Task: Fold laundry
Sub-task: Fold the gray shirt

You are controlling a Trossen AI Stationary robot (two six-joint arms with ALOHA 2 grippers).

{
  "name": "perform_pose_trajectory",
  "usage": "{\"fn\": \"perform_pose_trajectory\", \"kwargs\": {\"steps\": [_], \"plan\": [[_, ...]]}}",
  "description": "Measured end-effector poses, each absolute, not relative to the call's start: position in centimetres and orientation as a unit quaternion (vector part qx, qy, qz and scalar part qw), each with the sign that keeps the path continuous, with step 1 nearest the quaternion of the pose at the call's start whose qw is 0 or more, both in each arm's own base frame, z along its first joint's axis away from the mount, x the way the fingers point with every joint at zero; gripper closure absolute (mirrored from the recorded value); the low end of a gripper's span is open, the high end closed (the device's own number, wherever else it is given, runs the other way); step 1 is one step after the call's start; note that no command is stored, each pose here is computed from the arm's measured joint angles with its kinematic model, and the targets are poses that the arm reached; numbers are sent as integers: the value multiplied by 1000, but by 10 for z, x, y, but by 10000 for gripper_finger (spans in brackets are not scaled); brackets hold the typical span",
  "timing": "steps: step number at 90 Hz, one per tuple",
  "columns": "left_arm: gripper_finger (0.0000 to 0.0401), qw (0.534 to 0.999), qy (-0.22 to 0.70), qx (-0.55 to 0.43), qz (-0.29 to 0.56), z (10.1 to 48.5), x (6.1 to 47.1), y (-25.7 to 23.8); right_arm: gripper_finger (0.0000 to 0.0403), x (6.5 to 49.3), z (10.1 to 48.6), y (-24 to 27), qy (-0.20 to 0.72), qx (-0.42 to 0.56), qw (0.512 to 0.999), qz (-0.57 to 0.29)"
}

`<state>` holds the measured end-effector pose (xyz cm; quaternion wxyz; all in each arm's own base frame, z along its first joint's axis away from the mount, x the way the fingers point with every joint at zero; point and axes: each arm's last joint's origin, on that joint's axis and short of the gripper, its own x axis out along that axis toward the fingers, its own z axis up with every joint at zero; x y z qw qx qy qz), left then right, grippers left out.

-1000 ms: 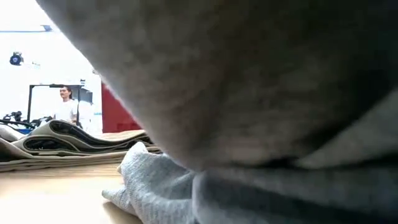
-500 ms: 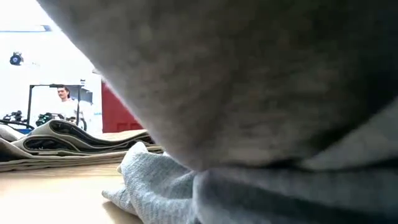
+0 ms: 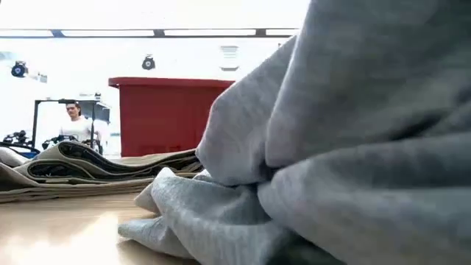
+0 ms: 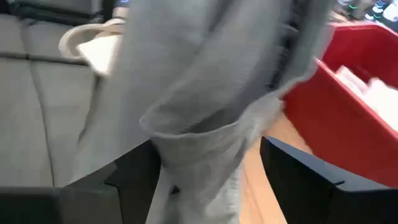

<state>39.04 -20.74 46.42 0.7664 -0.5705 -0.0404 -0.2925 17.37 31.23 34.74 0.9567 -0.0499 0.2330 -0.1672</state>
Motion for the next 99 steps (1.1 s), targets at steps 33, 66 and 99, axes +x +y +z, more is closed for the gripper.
{"fn": "perform_pose_trajectory", "kwargs": {"steps": [33, 66, 99], "plan": [[401, 782, -18, -540, -311, 479, 384, -208, 196, 173, 338, 278, 227, 26, 970, -81], [401, 782, -3, -538, -315, 476, 383, -213, 168, 205, 324, 255, 197, 72, 978, -9], [401, 804, 1, -519, -289, 474, 378, -223, 389, 214, 340, 252, 163, 68, 984, 35]]}}
